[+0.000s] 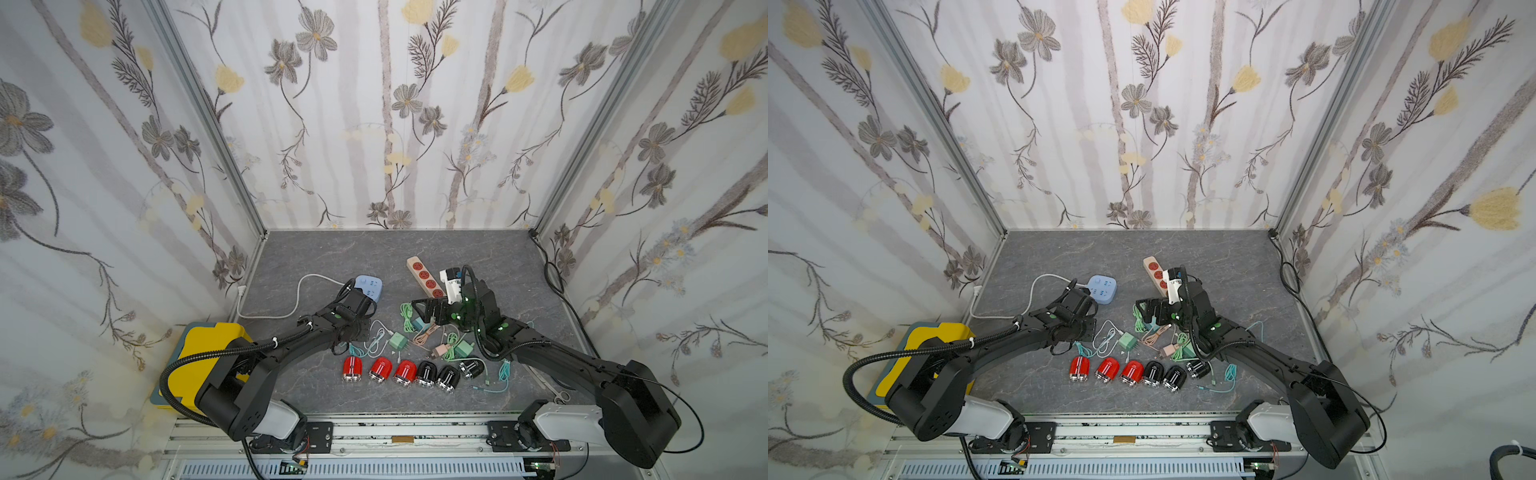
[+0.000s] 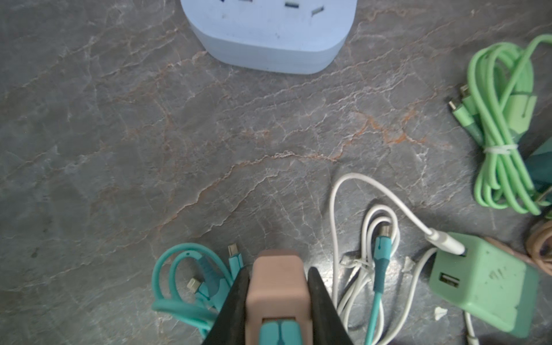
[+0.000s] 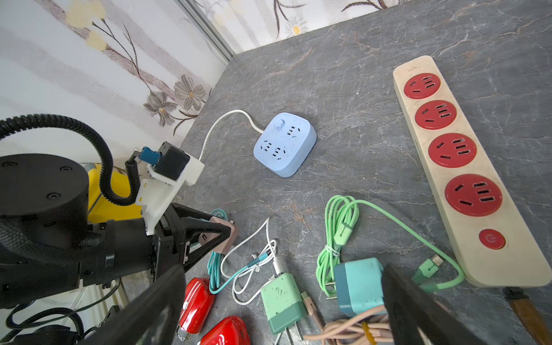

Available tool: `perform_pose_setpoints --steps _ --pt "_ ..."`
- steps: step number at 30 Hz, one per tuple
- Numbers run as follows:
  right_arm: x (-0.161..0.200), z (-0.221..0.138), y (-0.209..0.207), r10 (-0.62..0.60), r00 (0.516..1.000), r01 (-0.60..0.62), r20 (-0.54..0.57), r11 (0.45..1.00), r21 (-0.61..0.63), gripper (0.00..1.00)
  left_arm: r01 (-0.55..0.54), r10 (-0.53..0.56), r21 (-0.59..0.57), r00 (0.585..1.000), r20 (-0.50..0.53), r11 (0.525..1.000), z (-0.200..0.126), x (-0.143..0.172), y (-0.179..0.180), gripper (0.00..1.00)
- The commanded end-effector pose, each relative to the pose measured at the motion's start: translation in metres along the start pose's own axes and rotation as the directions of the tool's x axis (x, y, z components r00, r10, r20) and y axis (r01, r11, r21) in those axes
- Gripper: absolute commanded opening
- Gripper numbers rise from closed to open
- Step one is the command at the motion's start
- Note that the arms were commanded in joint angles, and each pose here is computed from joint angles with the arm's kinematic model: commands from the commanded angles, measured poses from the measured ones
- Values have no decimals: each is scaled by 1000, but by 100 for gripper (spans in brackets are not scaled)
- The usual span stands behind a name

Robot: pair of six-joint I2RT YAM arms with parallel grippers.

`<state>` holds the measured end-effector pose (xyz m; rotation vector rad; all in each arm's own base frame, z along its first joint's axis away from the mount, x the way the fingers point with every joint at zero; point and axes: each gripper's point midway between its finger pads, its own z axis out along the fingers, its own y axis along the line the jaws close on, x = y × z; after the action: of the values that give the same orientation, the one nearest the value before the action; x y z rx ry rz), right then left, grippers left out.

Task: Unplug the electric shaver
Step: Place the plug at the center of the board.

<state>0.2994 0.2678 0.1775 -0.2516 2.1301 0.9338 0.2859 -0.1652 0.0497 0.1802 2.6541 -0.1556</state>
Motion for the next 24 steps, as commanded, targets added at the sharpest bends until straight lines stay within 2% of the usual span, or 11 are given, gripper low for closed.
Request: perform_pose_setpoints --steps 1,9,13,16,21,24 --pt "-3 1 0 -14 1000 14 13 1000 3 100 36 -36 1 999 -13 999 4 4 0 31" --pt "-4 4 -1 -13 1000 13 10 1000 5 100 48 -49 -29 999 -18 998 6 4 4 56" --pt "-3 5 -2 -11 1000 11 3 1000 8 100 52 -54 -92 998 -20 994 4 3 14 61" --pt "-2 4 -2 -10 1000 10 2 1000 10 100 54 -59 -159 998 -26 986 2 4 26 69" --pt "0 5 -5 -8 1000 8 -3 1000 18 100 83 -88 -173 996 -21 981 -1 0 31 74" --pt "2 4 -6 -8 1000 8 -4 1000 20 100 100 -101 -164 995 -1 981 -7 -5 31 83"
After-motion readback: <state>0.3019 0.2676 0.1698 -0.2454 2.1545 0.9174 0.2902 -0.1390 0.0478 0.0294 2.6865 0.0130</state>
